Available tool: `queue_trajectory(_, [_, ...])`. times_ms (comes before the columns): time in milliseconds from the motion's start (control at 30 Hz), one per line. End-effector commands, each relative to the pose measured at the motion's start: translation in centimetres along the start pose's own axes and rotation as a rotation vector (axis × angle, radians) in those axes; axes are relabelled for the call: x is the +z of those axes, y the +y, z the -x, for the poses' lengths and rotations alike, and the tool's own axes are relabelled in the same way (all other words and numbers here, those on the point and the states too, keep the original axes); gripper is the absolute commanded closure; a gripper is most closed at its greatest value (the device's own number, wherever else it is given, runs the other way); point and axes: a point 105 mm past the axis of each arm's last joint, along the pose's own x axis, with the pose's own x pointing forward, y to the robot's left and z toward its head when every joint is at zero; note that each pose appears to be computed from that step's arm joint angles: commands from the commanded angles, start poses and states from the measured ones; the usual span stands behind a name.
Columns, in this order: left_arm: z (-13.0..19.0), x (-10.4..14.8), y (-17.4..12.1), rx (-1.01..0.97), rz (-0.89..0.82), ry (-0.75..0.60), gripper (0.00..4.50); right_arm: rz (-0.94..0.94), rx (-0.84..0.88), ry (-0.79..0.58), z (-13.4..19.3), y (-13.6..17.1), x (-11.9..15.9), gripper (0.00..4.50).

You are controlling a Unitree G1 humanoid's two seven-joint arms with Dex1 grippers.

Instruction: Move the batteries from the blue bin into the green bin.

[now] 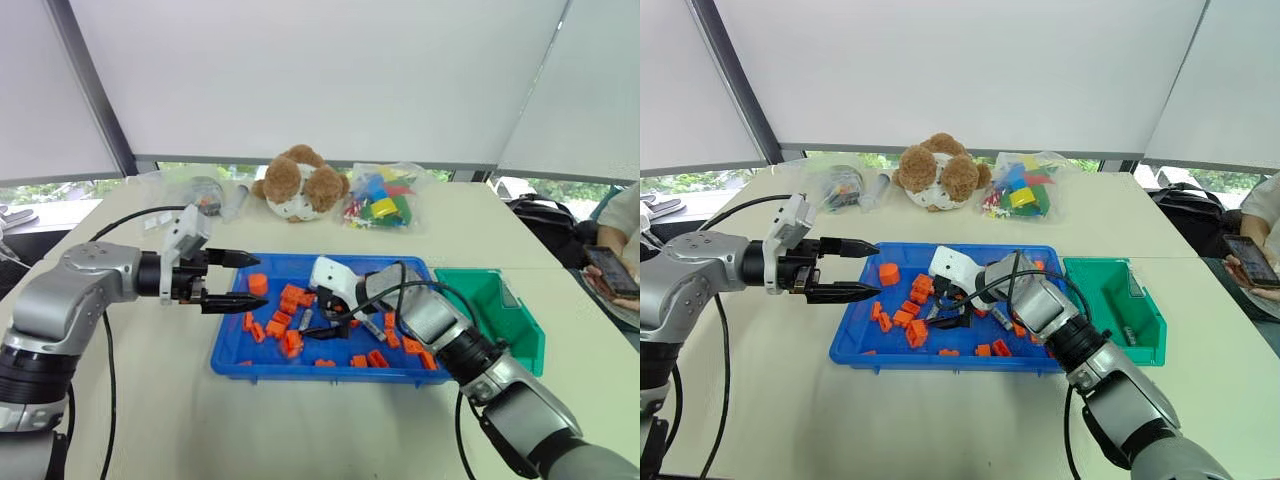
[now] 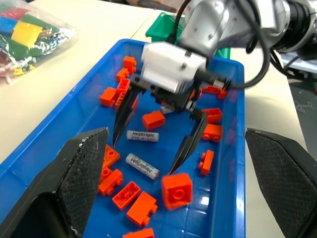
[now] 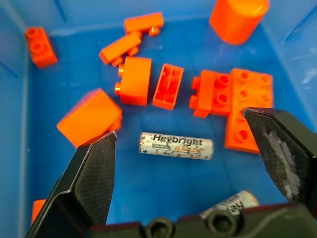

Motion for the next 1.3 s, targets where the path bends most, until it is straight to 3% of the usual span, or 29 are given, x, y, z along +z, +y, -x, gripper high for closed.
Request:
queue_trajectory(33, [0.3, 1.1, -0.3, 0.008, -0.044, -0.014, 0.00, 0.052, -0.007, -0.011, -0.2, -0.7, 0.8, 0.07])
queue_trajectory(333, [0.4, 1.0, -0.4, 0.019, -0.047, -0.007, 0.00, -0.102, 0.033, 0.069, -0.7, -0.5, -0.9, 0.07])
queue_trajectory(733, [0.0, 0.9, -0.2, 0.019, -0.059, -0.004, 0.00, -0.366, 0.049, 0.068, -1.2, 1.2, -0.6, 0.07])
queue_trajectory(1100, [0.0, 0.7, -0.1, 0.029, -0.073, 0.004, 0.00, -0.407, 0.010, 0.099, -1.9, 1.3, -1.3, 0.07])
queue_trajectory(1200, [0.0, 0.7, 0.0, 0.032, -0.076, 0.007, 0.00, -0.395, 0.006, 0.112, -1.9, 1.4, -1.5, 0.92])
queue_trajectory(1300, [0.0, 0.7, -0.1, 0.033, -0.077, 0.006, 0.00, -0.391, 0.008, 0.113, -1.9, 1.4, -1.5, 2.29])
